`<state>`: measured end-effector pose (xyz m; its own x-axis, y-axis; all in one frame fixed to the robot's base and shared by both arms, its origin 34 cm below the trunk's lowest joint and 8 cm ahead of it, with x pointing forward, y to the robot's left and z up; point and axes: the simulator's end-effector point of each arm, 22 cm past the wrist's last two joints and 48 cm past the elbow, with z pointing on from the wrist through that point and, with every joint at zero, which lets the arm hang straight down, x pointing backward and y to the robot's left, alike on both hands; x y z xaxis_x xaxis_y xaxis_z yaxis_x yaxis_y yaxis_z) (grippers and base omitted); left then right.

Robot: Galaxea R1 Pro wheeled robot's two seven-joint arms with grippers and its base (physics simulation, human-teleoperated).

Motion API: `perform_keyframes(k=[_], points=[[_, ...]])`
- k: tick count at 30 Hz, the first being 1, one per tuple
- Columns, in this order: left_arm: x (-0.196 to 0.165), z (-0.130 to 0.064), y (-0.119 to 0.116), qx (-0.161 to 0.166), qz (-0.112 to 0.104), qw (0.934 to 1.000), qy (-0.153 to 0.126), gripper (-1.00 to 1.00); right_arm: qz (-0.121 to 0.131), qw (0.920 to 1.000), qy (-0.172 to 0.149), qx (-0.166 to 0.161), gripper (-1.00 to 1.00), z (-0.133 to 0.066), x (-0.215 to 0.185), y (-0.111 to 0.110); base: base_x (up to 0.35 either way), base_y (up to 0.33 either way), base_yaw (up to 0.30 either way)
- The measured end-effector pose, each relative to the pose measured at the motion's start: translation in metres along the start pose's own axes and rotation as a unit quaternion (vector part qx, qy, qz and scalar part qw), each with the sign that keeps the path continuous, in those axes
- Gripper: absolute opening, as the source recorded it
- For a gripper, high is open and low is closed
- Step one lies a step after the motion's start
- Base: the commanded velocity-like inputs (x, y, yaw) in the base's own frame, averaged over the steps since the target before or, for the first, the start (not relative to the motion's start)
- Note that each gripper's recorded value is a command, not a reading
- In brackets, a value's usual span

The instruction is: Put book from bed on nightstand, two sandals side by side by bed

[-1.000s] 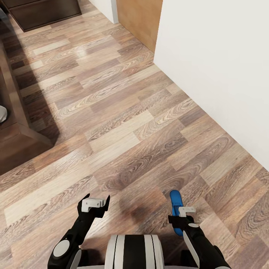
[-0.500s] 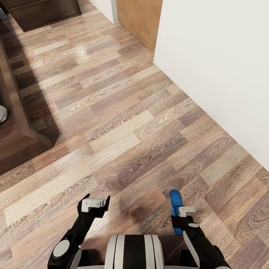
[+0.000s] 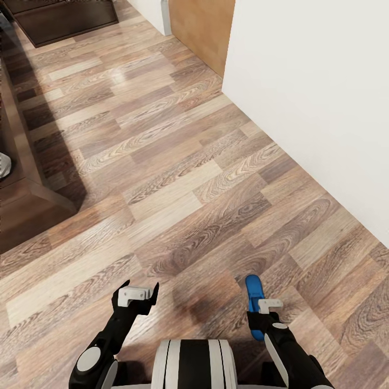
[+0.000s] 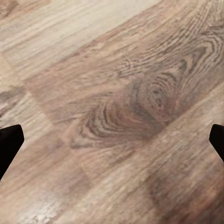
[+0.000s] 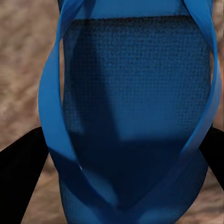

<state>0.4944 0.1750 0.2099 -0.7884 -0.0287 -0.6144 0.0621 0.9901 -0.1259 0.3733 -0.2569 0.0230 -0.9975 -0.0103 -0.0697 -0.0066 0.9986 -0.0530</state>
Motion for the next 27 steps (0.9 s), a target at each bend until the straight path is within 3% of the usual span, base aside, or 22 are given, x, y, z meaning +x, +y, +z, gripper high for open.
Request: perform_keyframes(k=[27], points=[[-0.045, -0.018, -0.004, 0.002, 0.006, 0.9989, -0.046, 1.0, 0.002, 0.9989, -0.046, -0.005, -1.0, -0.03, -0.044, 0.007, 0.0, 0.0, 0.0]])
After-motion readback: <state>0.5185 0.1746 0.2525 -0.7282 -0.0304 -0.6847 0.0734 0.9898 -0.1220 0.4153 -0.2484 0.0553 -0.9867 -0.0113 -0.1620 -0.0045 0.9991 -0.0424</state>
